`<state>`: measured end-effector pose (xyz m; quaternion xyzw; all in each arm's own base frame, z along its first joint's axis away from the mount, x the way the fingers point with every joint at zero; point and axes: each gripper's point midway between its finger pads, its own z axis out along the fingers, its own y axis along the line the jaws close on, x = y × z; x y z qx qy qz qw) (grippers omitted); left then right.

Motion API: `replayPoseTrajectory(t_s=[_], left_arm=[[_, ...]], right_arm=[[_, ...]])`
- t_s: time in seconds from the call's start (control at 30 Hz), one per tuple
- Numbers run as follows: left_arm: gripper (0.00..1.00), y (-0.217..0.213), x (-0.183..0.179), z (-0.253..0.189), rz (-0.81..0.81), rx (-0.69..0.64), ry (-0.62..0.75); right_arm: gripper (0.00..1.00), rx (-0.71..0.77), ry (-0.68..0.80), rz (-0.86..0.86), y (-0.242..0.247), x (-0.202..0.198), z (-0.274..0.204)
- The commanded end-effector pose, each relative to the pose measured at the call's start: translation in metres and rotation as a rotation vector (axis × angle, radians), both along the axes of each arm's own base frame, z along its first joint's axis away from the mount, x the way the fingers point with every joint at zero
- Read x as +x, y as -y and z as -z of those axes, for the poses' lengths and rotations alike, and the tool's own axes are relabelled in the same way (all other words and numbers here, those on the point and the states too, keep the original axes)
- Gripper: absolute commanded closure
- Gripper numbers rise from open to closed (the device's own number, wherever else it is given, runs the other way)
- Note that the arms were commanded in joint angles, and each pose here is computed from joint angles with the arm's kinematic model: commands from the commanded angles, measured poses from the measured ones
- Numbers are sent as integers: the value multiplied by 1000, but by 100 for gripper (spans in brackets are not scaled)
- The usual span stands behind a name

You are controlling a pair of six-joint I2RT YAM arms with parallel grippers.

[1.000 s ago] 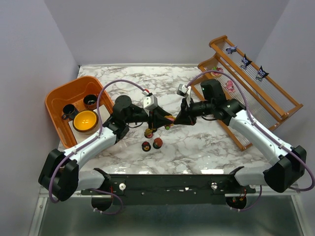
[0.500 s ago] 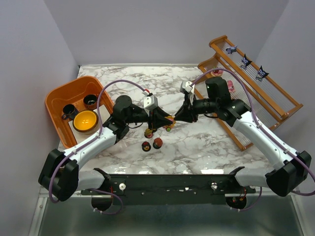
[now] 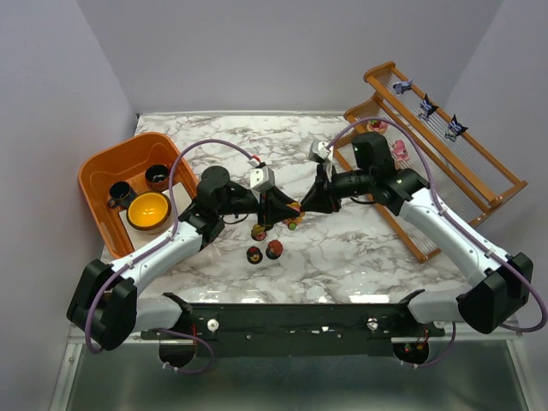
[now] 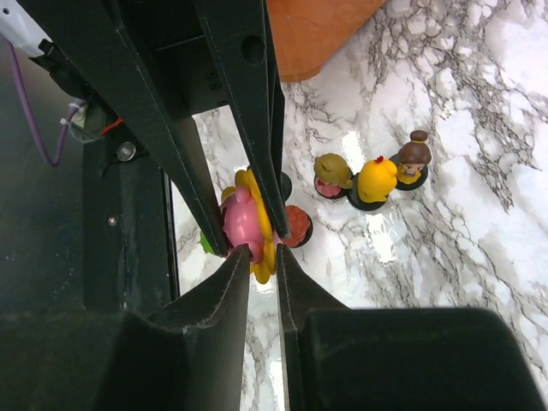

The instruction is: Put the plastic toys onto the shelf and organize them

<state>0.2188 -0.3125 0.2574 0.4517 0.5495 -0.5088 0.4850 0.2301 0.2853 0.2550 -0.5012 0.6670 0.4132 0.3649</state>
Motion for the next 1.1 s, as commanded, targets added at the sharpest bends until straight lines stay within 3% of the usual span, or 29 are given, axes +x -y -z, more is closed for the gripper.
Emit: replayPoseTrajectory(t_s=[0.0, 0.23, 0.63, 1.07], left_arm=[[100, 1, -5, -19, 20, -51, 60], [100, 0, -5, -19, 13, -58, 68], [100, -2, -7, -17, 11, -49, 80], [100, 2, 2, -29, -12, -92, 91]], right_arm=[[77, 21, -84, -79, -6, -14, 2], [88, 11, -149, -108, -8, -18, 10], [88, -43, -127, -46, 6, -10, 17], [88, 4, -205, -138, 0, -26, 13]])
